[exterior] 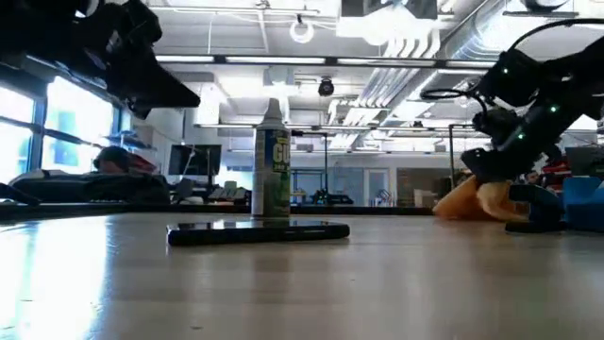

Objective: Apply microfiber cloth
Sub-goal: Wipe the front of the cellphone with a microfiber cloth, then return to Home Position

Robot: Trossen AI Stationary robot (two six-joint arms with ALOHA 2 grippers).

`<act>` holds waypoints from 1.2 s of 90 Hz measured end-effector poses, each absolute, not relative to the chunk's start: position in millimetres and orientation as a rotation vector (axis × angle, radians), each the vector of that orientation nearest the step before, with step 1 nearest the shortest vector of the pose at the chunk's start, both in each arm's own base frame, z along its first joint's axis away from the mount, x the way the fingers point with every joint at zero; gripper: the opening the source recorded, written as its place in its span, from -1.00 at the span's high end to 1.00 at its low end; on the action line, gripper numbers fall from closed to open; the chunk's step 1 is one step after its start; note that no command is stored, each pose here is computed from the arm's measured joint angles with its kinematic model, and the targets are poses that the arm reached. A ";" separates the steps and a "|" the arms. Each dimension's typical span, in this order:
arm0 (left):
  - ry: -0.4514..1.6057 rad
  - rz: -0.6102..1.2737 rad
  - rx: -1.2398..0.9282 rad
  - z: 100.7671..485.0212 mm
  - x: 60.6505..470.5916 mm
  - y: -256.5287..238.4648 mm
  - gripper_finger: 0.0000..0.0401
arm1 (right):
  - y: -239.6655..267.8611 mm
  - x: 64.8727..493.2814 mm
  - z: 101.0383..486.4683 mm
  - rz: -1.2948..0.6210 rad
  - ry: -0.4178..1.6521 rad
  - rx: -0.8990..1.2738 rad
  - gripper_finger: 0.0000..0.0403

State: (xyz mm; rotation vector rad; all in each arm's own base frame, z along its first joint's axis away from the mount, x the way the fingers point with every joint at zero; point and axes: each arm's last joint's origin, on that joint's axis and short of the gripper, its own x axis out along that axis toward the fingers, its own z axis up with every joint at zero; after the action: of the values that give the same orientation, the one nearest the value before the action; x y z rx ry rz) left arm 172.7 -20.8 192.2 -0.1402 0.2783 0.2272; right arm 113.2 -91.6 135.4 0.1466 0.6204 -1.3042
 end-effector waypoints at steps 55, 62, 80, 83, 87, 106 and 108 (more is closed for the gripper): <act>0.270 0.302 -0.200 161.7 135.2 20.2 1.00 | -125.7 85.6 145.4 -1.314 0.542 0.247 0.57; 0.268 0.327 -0.206 158.1 132.4 22.2 1.00 | -125.8 83.2 148.9 -1.334 0.550 0.244 0.34; 0.257 0.338 -0.239 159.3 128.1 22.6 1.00 | -119.2 82.3 181.7 -1.243 0.544 0.287 -0.20; 0.253 0.331 -0.248 159.8 127.7 21.9 1.00 | -116.0 82.6 187.1 -1.191 0.547 0.302 -0.26; 0.263 0.321 -0.253 159.0 127.1 20.8 1.00 | -111.0 83.0 193.1 -1.116 0.554 0.323 -0.33; 0.236 0.261 -0.271 162.5 125.4 12.8 1.00 | -82.4 86.2 211.8 -0.800 0.405 0.420 -0.44; 0.219 0.249 -0.262 164.4 125.3 11.7 1.00 | -79.1 86.2 213.4 -0.772 0.385 0.432 -0.43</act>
State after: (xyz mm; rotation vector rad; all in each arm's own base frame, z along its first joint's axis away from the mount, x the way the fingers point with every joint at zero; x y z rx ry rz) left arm 125.3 11.7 164.4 -0.2616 0.2189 0.2489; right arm 86.2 -79.1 213.4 0.4317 0.3849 -0.7721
